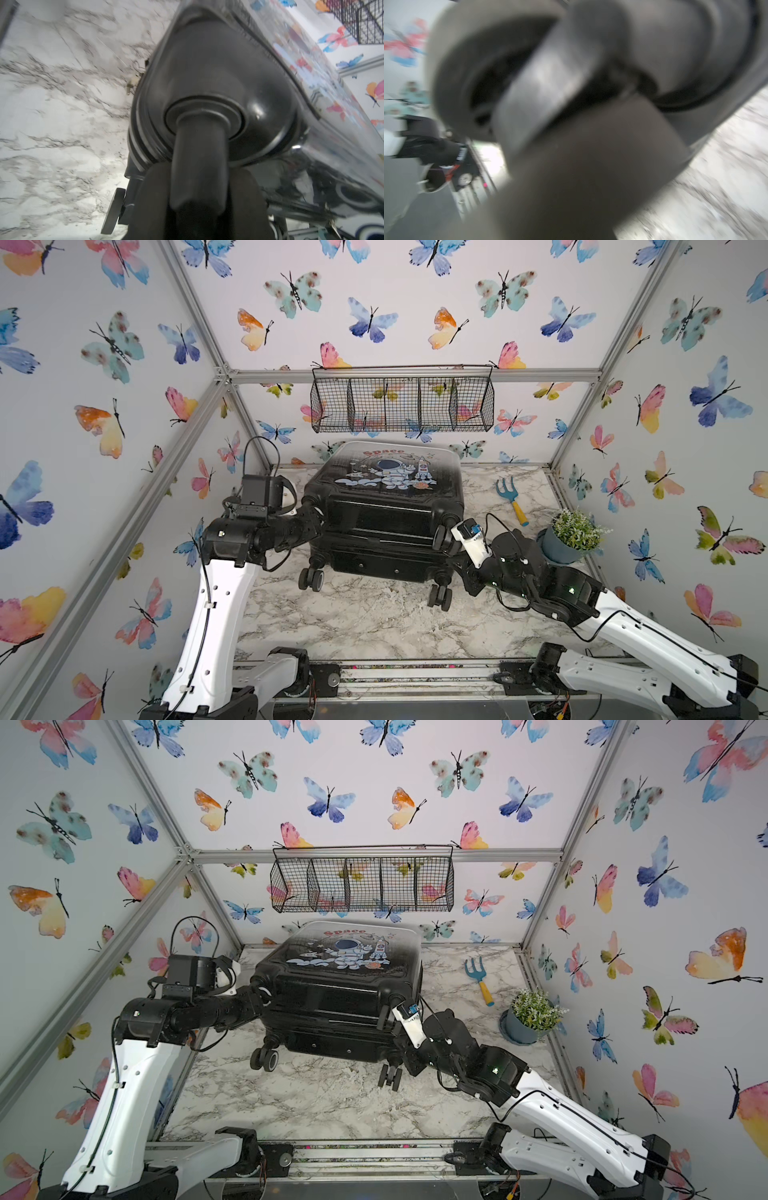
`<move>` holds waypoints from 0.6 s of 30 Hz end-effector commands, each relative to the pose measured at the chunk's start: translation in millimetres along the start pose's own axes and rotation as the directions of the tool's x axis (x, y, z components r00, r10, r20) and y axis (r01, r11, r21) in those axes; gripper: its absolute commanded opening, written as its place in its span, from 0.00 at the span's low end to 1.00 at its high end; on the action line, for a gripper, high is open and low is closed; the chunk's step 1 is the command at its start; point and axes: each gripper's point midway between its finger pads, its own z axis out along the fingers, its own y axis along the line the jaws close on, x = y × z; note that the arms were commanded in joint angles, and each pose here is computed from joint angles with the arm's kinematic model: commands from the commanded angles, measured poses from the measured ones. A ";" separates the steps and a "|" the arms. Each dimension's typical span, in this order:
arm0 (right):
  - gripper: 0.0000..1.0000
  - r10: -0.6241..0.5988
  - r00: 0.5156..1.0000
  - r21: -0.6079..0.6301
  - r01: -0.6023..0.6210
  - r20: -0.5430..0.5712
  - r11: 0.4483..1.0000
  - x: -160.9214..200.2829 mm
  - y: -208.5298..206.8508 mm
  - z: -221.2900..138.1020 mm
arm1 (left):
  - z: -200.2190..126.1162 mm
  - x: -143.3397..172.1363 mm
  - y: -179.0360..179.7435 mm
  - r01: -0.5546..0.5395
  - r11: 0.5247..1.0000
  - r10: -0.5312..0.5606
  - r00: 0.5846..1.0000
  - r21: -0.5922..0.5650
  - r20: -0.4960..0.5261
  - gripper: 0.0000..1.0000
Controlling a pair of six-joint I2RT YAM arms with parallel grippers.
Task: Close the suitcase zippers
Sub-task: Zip the zipper on the suitcase.
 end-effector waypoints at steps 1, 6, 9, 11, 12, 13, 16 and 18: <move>0.03 0.011 0.933 -0.188 0.061 0.360 0.980 -94.7 43.4 -28.5 | 18.9 42.5 -75.6 0.000 0.970 0.039 0.987 0.243 -0.156 0.00; 0.02 0.048 0.912 -0.265 0.067 0.408 0.962 -76.7 52.4 -17.7 | 30.8 59.1 -110.7 0.007 0.947 0.063 0.976 0.320 -0.207 0.00; 0.03 0.073 0.884 -0.298 0.078 0.461 0.951 -86.5 57.9 -21.5 | 34.8 74.0 -133.6 0.009 0.930 0.085 0.967 0.369 -0.238 0.00; 0.03 0.104 0.861 -0.356 0.094 0.498 0.930 -95.5 68.3 -22.9 | 33.6 80.4 -149.5 0.001 0.917 0.106 0.963 0.398 -0.246 0.00; 0.03 0.113 0.859 -0.387 0.105 0.499 0.916 -98.1 74.5 -22.4 | 32.2 82.2 -156.0 -0.005 0.913 0.117 0.961 0.408 -0.250 0.00; 0.03 0.122 0.860 -0.410 0.108 0.496 0.906 -99.9 78.8 -22.3 | 30.6 82.1 -160.8 -0.008 0.910 0.122 0.960 0.415 -0.250 0.00; 0.03 0.138 0.851 -0.464 0.134 0.507 0.876 -104.1 89.9 -20.4 | 18.0 79.7 -181.3 -0.009 0.884 0.135 0.962 0.468 -0.236 0.00; 0.03 0.136 0.855 -0.481 0.145 0.501 0.865 -103.9 94.3 -16.8 | 9.0 77.7 -190.9 -0.005 0.868 0.138 0.963 0.497 -0.231 0.00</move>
